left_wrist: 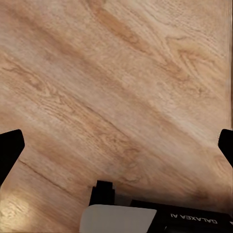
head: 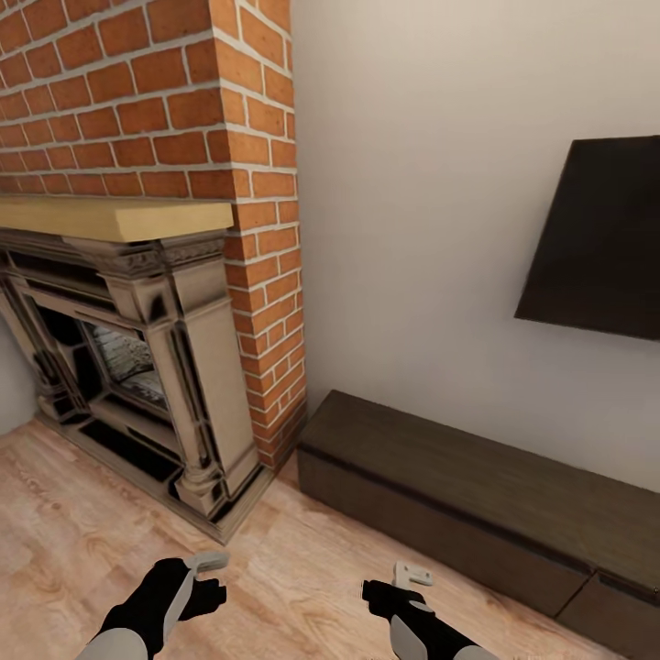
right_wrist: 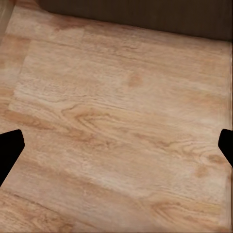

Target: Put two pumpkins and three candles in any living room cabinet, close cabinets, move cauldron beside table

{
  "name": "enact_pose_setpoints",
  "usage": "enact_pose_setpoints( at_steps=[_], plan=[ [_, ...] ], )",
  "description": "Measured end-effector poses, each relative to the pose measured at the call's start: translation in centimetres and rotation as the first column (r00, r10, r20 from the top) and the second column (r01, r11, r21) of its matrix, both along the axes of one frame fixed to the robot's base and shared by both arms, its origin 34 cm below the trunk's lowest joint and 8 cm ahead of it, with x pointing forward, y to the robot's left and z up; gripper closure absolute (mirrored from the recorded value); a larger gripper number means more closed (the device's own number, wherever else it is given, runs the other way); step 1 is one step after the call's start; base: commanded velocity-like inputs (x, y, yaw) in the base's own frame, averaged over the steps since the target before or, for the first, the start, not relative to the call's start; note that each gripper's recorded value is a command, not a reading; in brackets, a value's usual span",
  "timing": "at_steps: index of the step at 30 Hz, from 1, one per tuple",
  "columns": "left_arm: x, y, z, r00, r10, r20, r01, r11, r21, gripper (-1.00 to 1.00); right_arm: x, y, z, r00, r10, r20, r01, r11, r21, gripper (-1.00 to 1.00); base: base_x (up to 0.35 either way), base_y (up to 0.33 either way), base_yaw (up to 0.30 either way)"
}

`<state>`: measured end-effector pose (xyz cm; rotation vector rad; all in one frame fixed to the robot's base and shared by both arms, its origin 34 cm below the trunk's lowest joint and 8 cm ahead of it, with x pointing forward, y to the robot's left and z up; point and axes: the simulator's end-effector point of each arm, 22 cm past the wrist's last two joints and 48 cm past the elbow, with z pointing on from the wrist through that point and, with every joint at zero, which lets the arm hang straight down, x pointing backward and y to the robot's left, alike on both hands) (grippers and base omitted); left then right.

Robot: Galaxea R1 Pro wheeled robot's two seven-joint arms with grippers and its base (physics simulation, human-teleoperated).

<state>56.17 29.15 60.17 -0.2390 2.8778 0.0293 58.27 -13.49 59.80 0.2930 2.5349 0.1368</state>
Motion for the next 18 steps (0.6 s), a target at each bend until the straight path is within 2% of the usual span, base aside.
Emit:
enact_pose_setpoints(
  at_steps=[11, 18],
  plan=[
    [0.0, 0.02, 0.0, 1.0, 0.0, 0.0, 0.0, 1.0, 0.0, -1.0, 0.0, 0.0, 0.0, 1.0, 0.0, 0.0, 0.0, 1.0, 0.0, -1.0, 0.0, 0.001, -0.281],
    [0.01, 0.02, 0.0, 1.0, 0.0, 0.0, 0.0, 1.0, 0.0, -1.0, 0.0, 0.0, 0.0, 1.0, 0.0, 0.0, 0.0, 1.0, 0.0, -1.0, 0.004, 0.06, -0.281]
  ],
)
